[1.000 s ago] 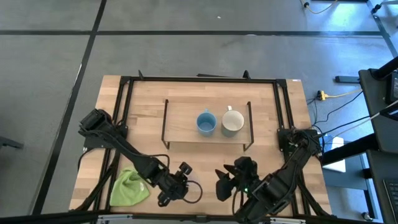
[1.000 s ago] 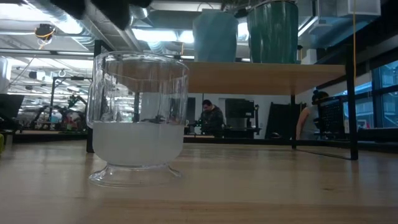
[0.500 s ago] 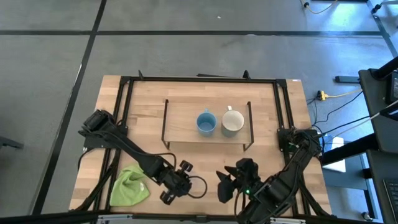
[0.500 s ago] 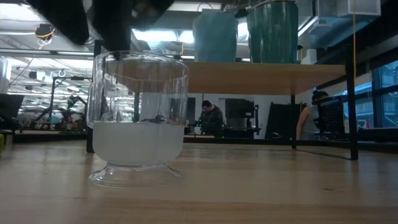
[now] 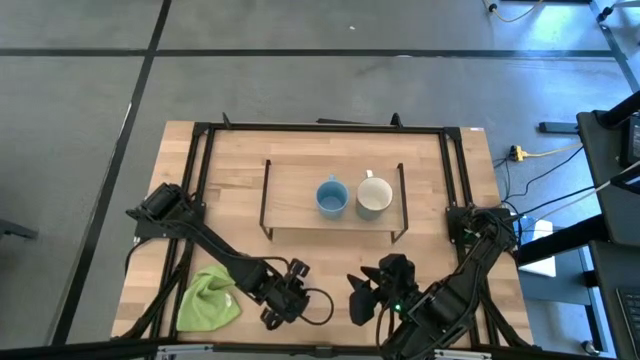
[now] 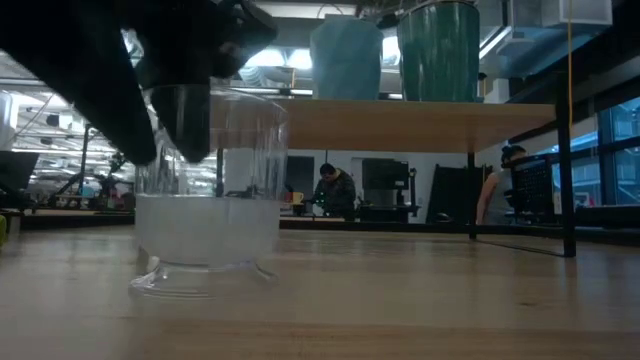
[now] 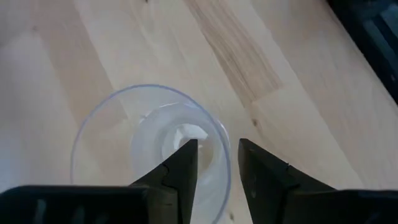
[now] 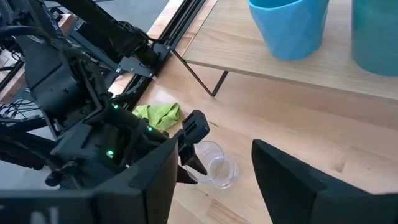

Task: Stack small to large cups/mugs on shelf
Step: Put the transparent mug on the shelf

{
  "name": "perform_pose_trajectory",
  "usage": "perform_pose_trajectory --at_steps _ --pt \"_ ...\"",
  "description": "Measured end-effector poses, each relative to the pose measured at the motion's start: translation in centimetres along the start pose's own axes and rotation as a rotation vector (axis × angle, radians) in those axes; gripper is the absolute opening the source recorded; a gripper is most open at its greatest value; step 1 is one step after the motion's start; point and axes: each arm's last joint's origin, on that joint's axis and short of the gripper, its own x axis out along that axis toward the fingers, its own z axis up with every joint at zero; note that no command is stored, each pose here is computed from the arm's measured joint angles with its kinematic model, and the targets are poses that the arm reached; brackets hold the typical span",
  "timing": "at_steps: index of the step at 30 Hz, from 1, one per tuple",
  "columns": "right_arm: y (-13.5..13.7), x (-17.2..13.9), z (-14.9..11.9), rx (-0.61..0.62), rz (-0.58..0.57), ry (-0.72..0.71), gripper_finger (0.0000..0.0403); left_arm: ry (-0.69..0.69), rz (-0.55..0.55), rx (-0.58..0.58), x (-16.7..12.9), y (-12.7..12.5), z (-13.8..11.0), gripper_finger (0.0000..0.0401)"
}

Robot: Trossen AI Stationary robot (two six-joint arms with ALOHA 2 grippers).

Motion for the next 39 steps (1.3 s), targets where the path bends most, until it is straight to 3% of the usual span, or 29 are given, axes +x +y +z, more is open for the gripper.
perform_pose_trajectory --at_steps 12,16,19,25,29,32,39 --pt "0.0 0.0 0.0 -0.006 0.000 0.001 0.0207 0.054 0.033 0.042 -0.7 0.1 -0.1 0.0012" --pt "0.0 0.0 0.0 -0.007 -0.001 0.001 0.0207 0.092 0.036 0.065 -1.0 -0.2 -0.4 0.0007" --pt "0.0 0.0 0.0 -0.008 -0.001 0.002 0.0207 0.144 0.067 0.168 -2.3 -0.9 -0.3 0.0004" --pt "0.0 0.0 0.0 -0.027 -0.001 0.002 0.0207 0.138 0.112 0.339 -7.3 -1.2 1.6 0.0002" --pt "0.0 0.0 0.0 -0.023 -0.001 0.002 0.0207 0.102 0.113 0.373 -12.2 0.0 2.3 0.0002" --pt "0.0 0.0 -0.1 -0.006 0.000 0.002 0.0207 0.092 0.078 0.345 -15.9 1.8 1.8 0.0002" --pt "-0.1 -0.5 -0.7 0.008 0.019 -0.011 0.0207 -0.112 -0.016 0.192 -23.8 6.2 -0.1 0.0001"
